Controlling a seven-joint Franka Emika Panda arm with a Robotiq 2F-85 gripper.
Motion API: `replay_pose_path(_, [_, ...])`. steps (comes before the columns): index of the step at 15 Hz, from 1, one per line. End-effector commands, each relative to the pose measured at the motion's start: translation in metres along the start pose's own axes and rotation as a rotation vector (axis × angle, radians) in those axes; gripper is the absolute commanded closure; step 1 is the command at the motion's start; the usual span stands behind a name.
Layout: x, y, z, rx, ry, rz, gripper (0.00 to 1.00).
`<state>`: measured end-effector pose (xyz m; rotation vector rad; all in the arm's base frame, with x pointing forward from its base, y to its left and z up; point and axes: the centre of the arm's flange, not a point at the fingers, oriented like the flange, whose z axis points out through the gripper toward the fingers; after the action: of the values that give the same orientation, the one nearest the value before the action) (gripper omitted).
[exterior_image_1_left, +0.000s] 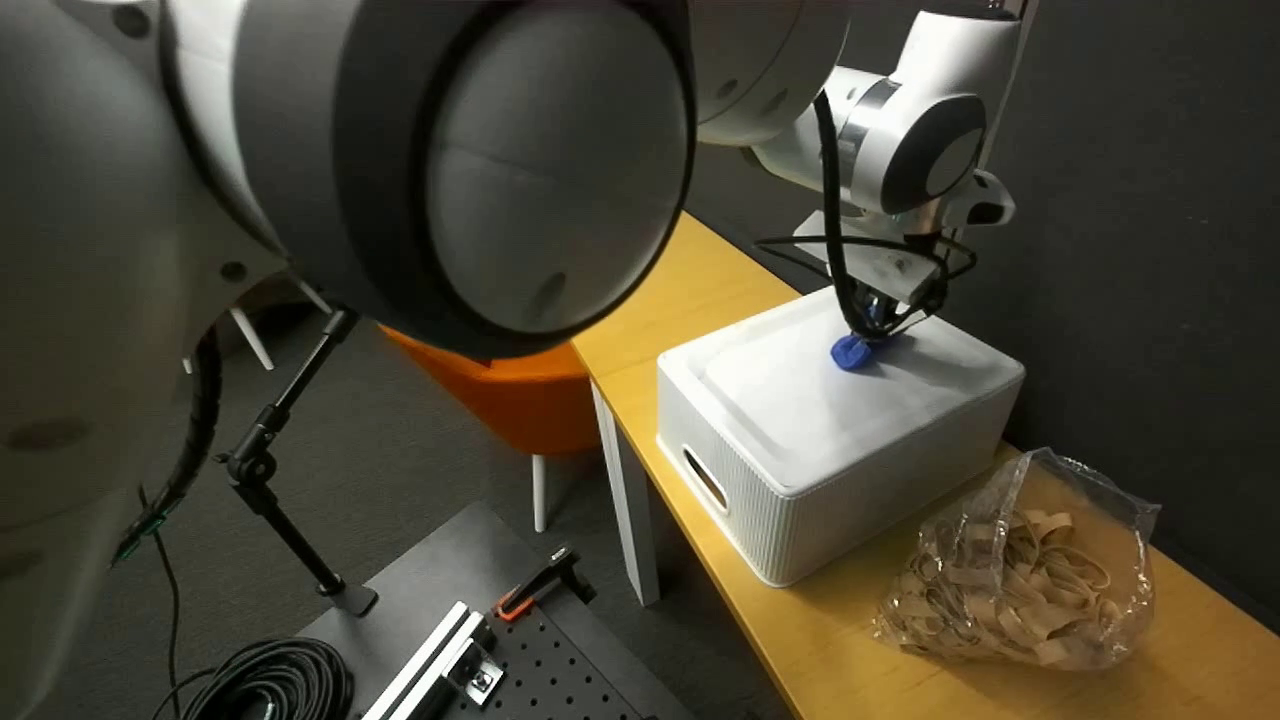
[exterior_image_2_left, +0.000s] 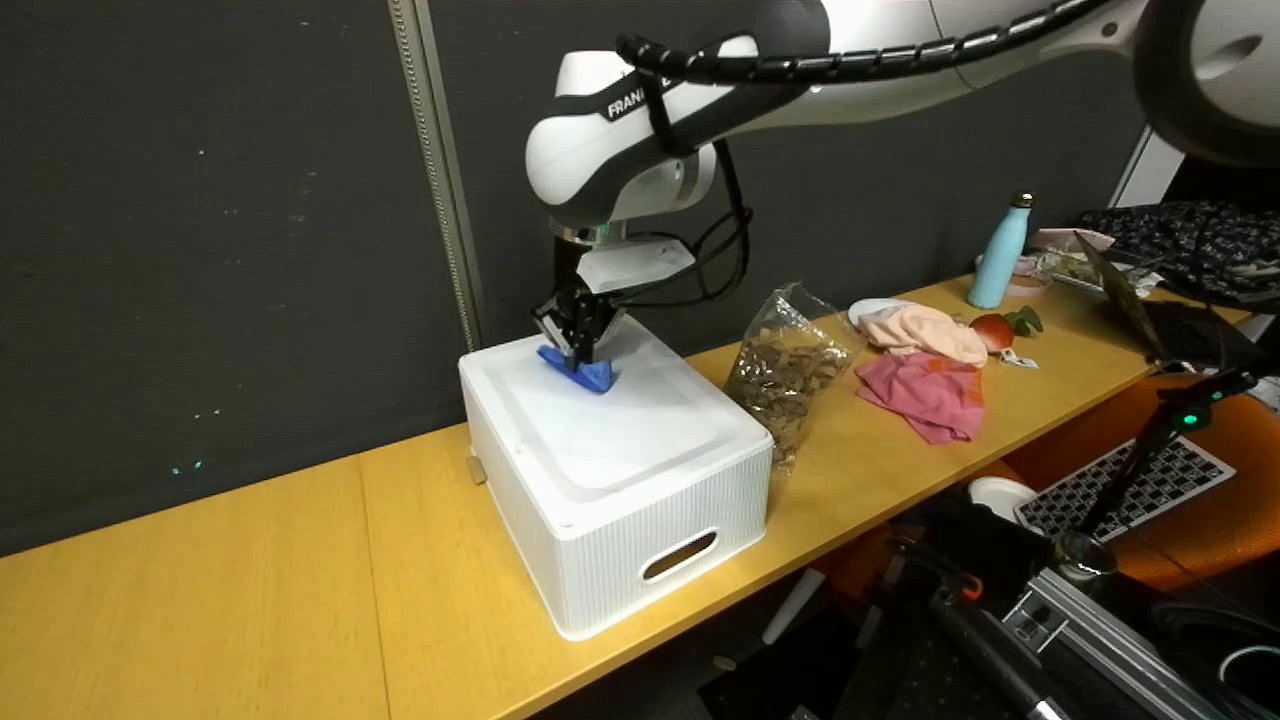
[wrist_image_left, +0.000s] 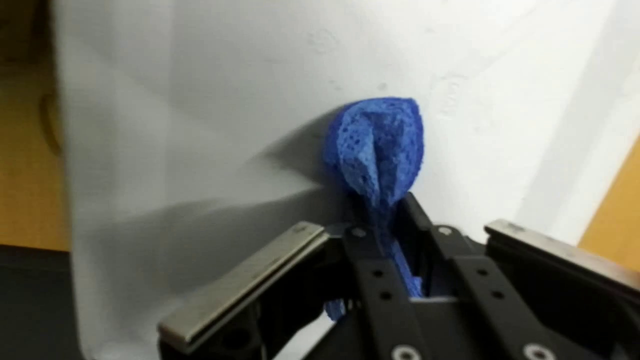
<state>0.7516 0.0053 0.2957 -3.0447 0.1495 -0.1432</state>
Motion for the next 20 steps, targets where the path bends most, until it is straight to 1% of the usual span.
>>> replay_pose_path(1, [0.016,-0.049,0.033,0.062,-0.027,-0.062,0.95])
replay_pose_path(3, [0.005,-0.073,0.027,0.068,-0.051,-0.077,0.95])
replay_pose_path(4, [-0.004,-0.078,0.024,0.062,-0.070,-0.083,0.95])
replay_pose_path(6, [-0.026,-0.074,0.019,0.006,-0.112,-0.058,0.95])
replay_pose_path(9, [-0.054,-0.047,0.005,-0.044,-0.149,0.012,0.95])
replay_pose_path(10, [-0.063,-0.039,0.001,-0.048,-0.162,0.037,0.95])
replay_pose_path(13, [-0.092,-0.013,-0.003,-0.088,-0.195,0.087,0.95])
replay_pose_path(15, [-0.104,0.011,0.001,-0.112,-0.196,0.126,0.95])
replay_pose_path(16, [-0.104,0.019,0.001,-0.106,-0.195,0.143,0.95])
replay_pose_path(18, [-0.103,0.022,0.008,-0.095,-0.206,0.150,0.95])
replay_pose_path(20, [-0.100,0.005,0.010,-0.075,-0.211,0.136,0.95])
